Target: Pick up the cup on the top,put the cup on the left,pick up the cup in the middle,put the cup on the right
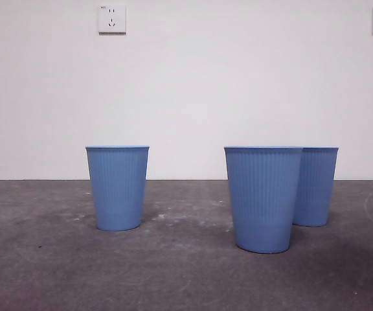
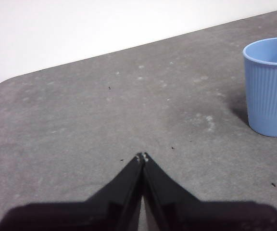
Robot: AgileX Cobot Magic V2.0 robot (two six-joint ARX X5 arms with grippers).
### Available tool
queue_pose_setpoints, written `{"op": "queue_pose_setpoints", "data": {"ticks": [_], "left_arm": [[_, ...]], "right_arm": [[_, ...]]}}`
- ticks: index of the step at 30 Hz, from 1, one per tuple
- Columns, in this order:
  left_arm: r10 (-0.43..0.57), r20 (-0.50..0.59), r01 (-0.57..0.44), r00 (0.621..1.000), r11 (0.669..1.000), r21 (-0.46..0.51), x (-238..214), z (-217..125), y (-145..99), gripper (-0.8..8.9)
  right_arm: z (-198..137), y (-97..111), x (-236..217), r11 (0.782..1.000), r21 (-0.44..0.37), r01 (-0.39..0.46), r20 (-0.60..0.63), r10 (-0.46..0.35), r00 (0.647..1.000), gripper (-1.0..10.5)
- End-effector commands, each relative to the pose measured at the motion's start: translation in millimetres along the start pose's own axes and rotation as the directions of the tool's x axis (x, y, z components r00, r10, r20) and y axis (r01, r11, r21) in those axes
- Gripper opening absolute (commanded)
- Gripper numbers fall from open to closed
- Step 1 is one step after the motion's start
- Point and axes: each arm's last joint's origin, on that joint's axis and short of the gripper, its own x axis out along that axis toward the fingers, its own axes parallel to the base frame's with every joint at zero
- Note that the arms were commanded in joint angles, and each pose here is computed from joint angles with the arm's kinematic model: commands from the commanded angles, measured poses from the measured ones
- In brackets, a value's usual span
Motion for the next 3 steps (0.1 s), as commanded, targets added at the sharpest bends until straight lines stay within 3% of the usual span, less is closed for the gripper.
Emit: {"op": "queue_pose_setpoints", "data": {"ticks": [1, 3], "left_arm": [[0.002, -0.007, -0.002, 1.000, 1.000, -0.011, 1.1, -3.5, -0.3, -0.03], [0.002, -0.007, -0.002, 1.000, 1.000, -0.011, 1.1, -3.5, -0.2, -0.03]], "right_arm": [[-3.8, 0.0, 0.7, 1.000, 0.012, 0.000, -0.015, 0.000, 1.000, 0.0], [-3.8, 0.0, 0.7, 1.000, 0.012, 0.000, -0.015, 0.000, 1.000, 0.0]]}}
